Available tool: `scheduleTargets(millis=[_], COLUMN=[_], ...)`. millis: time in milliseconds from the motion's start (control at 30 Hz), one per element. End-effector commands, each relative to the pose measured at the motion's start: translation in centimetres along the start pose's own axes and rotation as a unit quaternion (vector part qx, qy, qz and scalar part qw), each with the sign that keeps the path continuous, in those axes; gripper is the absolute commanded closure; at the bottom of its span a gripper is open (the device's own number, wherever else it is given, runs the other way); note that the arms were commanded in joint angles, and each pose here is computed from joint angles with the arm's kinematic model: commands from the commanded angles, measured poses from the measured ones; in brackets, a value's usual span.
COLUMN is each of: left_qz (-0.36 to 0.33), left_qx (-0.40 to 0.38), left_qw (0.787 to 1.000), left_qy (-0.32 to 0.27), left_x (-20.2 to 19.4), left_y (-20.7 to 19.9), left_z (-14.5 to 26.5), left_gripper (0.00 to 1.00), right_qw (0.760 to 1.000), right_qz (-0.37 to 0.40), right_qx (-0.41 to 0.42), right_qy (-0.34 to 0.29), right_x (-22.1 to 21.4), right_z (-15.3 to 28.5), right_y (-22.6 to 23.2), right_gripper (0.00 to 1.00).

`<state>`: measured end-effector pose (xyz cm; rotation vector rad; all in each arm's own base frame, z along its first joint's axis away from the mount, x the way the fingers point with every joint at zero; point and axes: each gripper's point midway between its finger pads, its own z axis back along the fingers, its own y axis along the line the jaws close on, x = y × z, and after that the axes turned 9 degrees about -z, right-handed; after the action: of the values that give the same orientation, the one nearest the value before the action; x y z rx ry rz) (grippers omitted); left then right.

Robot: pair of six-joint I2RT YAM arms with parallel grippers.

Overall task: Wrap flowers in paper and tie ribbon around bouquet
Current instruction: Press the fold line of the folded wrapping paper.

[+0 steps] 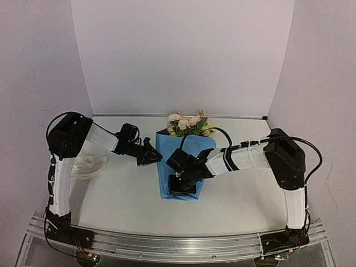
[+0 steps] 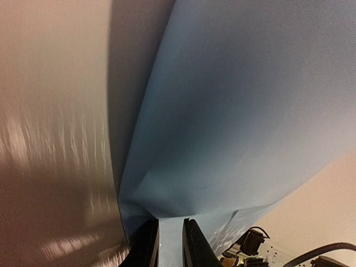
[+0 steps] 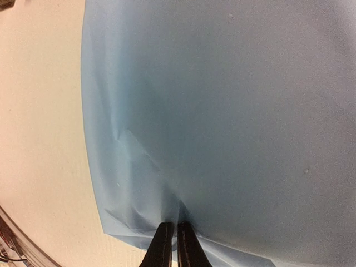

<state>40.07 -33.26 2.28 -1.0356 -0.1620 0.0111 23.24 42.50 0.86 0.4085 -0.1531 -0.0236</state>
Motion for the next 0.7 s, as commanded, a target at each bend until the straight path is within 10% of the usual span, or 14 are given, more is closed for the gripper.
scheduleTargets(millis=[0,667], left_qz=[0.01,-0.019], left_qx=[0.015,-0.043], left_qw=[1.0,0.994], left_qy=[-0.02,-0.096], left_x=[3.6,18.6], left_y=[1.6,0.5], left_z=[0.1,3.1], left_gripper=[0.84,0.83], right_qw=[0.998,0.999], right_qz=[0.003,0.001], right_qx=[-0.043,-0.024], right_qy=[0.034,0.033], right_x=[-1.8,-0.9], right_z=[-1.9,-0.7], right_y=[-2.5,-1.7], right_gripper=[0.95,0.94])
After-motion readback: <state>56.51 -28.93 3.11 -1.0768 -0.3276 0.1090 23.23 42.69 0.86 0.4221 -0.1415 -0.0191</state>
